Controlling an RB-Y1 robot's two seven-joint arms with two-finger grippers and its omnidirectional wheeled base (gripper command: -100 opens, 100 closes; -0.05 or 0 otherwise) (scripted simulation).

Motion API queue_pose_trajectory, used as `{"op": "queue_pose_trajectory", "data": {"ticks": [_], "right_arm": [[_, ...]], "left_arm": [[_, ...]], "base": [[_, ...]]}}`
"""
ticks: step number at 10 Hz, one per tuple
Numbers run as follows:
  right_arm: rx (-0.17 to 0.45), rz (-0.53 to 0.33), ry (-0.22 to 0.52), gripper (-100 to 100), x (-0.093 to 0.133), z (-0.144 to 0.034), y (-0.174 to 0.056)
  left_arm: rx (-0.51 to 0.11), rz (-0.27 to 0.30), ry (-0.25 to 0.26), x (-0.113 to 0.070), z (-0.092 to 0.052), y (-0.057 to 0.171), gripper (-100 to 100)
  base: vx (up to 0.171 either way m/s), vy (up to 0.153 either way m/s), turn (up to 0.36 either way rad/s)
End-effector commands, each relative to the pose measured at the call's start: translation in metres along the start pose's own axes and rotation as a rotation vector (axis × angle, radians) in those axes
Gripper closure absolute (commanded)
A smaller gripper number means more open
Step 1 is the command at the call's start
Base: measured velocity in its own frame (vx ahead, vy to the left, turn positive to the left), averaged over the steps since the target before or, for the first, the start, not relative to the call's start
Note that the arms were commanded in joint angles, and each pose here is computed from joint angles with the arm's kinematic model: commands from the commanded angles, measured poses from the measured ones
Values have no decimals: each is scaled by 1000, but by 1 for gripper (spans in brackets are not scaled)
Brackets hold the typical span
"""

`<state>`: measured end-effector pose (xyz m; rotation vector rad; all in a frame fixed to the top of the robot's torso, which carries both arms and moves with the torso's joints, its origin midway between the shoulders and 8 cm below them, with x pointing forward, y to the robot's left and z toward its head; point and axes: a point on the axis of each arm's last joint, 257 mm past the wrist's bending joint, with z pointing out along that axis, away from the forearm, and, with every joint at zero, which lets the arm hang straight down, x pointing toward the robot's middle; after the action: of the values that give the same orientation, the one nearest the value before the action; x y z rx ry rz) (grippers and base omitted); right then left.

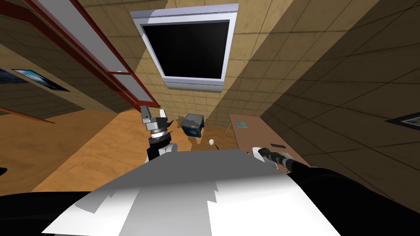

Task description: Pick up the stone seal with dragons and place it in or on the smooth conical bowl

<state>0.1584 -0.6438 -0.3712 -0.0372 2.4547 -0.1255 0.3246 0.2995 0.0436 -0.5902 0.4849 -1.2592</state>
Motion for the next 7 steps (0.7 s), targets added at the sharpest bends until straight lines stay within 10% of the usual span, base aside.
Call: {"op": "queue_pose_trajectory", "data": {"ticks": [1, 7], "right_arm": [[2, 1, 1, 100, 0, 0, 0], [-4, 15, -3, 100, -6, 3, 2]], "left_arm": [[0, 0, 0, 0, 0, 0, 0], [0, 0, 0, 0, 0, 0, 0]], "base": [[-5, -1, -30], [-23, -13, 4]]}}
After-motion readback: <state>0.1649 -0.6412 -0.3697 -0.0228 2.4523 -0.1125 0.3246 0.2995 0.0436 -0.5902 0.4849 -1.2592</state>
